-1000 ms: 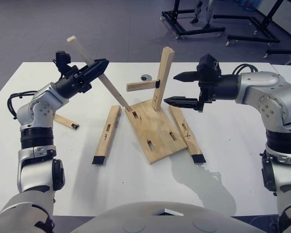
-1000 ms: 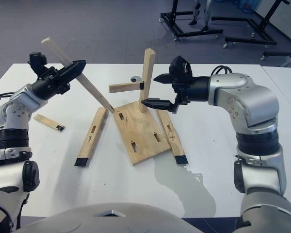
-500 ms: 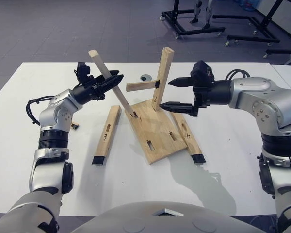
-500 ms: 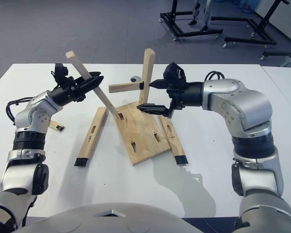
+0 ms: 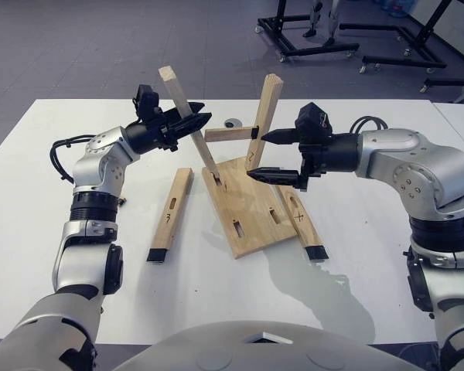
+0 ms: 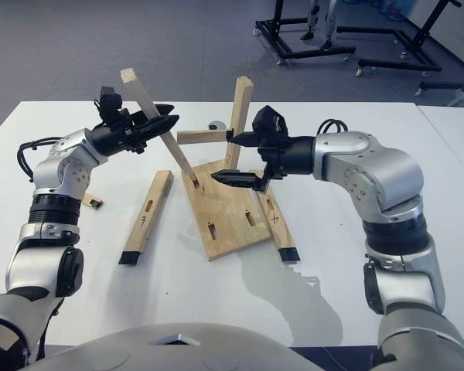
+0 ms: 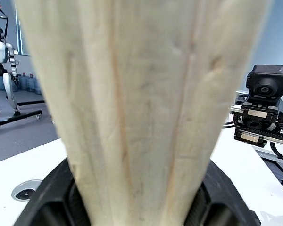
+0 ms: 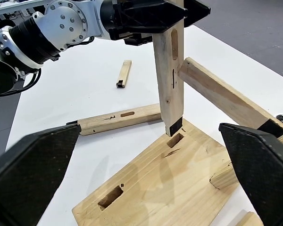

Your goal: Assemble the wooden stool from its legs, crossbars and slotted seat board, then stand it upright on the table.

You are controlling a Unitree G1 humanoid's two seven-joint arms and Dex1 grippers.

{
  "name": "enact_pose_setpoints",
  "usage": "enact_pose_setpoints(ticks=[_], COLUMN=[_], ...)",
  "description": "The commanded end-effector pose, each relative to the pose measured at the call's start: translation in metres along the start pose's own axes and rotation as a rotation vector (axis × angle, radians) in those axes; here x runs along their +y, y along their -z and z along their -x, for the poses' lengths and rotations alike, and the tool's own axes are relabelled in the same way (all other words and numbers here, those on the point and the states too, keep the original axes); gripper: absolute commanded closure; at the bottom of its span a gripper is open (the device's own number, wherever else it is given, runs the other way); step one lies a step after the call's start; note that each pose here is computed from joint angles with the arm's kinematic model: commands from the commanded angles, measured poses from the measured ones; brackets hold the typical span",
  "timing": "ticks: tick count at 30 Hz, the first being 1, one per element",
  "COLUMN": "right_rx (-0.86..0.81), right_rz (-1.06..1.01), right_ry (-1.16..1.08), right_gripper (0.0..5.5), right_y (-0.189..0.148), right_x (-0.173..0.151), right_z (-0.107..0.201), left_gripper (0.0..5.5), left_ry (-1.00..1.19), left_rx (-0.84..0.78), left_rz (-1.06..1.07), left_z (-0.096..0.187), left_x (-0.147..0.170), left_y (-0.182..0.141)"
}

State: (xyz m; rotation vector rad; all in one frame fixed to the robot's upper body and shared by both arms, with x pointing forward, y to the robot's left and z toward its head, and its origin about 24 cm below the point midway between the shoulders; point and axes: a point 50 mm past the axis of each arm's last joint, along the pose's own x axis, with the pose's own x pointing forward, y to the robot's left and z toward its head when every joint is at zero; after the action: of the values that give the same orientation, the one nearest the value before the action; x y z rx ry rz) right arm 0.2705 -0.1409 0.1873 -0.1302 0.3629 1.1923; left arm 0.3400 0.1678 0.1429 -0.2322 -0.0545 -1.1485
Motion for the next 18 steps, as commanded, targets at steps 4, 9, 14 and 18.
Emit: enact_pose_setpoints(ticks=[4, 9, 14, 18], right_rx=[0.003, 0.005, 0.01, 0.01], right_rz=[0.006, 0.01, 0.015, 0.014], right_ry=[-0.019, -0.038, -0.049, -0.052], right_gripper=[0.1, 0.1, 0.1, 0.1], right_y=[-0.0013, -0.0023, -0.0041, -0.0041], right_x=[0.0042, 0.0052, 0.0051, 0.0062], right_z=[-0.0024, -0.004, -0.0045, -0.0059], left_gripper=[3.48, 3.48, 3.48, 3.48], left_ry=[-0.025, -0.035, -0.023, -0.017], left_rx=[0.004, -0.011, -0.037, -0.032], left_rz=[0.04, 0.076, 0.098, 0.103], left_z=[0.0049, 0.0099, 0.0056, 0.0009], left_x=[0.0043, 0.0073, 0.0068, 0.0072], left_y=[0.0101, 0.0128, 0.0136, 0.0166])
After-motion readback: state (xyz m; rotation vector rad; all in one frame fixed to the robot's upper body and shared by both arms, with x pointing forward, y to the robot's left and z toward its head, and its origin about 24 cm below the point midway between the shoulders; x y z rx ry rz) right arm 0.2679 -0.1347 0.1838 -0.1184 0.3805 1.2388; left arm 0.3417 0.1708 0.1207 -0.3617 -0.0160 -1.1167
